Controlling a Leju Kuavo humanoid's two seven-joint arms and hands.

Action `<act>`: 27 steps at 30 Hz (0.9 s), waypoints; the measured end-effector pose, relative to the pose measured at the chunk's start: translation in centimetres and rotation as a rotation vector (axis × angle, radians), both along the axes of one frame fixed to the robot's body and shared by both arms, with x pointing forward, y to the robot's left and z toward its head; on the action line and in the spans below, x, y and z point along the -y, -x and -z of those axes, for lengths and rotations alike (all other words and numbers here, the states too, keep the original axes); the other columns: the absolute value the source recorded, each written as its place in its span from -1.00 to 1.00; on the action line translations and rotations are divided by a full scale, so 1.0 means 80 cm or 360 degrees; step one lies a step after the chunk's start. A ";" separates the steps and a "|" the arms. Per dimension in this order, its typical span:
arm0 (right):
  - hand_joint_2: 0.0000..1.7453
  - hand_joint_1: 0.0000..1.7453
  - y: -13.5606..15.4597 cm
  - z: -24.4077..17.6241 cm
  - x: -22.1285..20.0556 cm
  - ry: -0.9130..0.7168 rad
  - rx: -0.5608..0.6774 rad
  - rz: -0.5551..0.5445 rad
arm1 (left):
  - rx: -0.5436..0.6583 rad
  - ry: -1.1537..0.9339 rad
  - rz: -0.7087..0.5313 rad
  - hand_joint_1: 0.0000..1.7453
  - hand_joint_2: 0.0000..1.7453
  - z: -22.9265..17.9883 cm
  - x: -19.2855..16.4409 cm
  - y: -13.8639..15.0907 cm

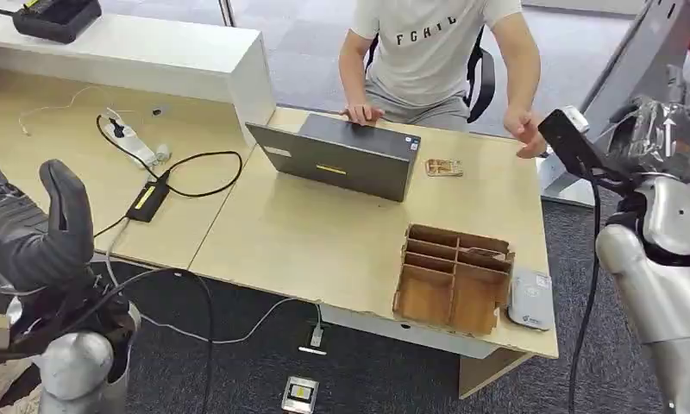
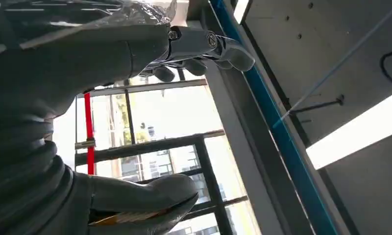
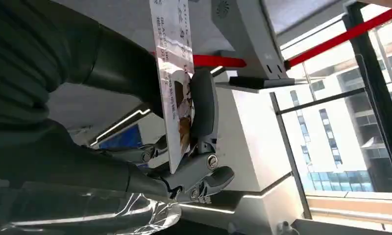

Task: Pass the card to the sensor for recognition and then transmit it.

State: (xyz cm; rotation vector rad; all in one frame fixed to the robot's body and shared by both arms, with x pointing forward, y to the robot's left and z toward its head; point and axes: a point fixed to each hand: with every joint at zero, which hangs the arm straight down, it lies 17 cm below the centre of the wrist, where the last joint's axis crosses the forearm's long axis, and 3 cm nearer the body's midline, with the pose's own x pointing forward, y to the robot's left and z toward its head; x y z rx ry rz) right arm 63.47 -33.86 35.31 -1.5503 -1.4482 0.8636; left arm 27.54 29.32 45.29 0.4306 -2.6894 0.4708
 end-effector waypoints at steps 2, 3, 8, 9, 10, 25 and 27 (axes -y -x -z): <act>1.00 1.00 0.000 0.004 0.016 0.0028 -0.0022 0.0042 | -0.0006 0.0013 0.0020 -1.00 1.00 0.002 0.001 -0.002; 1.00 1.00 0.001 0.006 0.024 0.0042 -0.0029 0.0066 | -0.0010 0.0014 0.0026 -1.00 1.00 0.003 0.001 -0.003; 1.00 1.00 0.002 0.011 0.052 0.0125 -0.0065 0.0142 | -0.0031 0.0021 0.0045 -1.00 1.00 0.008 0.002 -0.007; 1.00 1.00 0.003 0.011 0.056 0.0139 -0.0071 0.0156 | -0.0037 0.0024 0.0047 -1.00 1.00 0.009 0.002 -0.007; 1.00 1.00 0.003 0.011 0.060 0.0148 -0.0078 0.0168 | -0.0042 0.0031 0.0054 -1.00 1.00 0.010 0.002 -0.008; 1.00 1.00 0.007 0.012 0.091 0.0205 -0.0101 0.0250 | -0.0101 0.0042 0.0067 -1.00 1.00 0.024 0.000 -0.010; 1.00 1.00 0.008 0.011 0.094 0.0208 -0.0100 0.0255 | -0.0106 0.0038 0.0066 -1.00 1.00 0.025 0.000 -0.010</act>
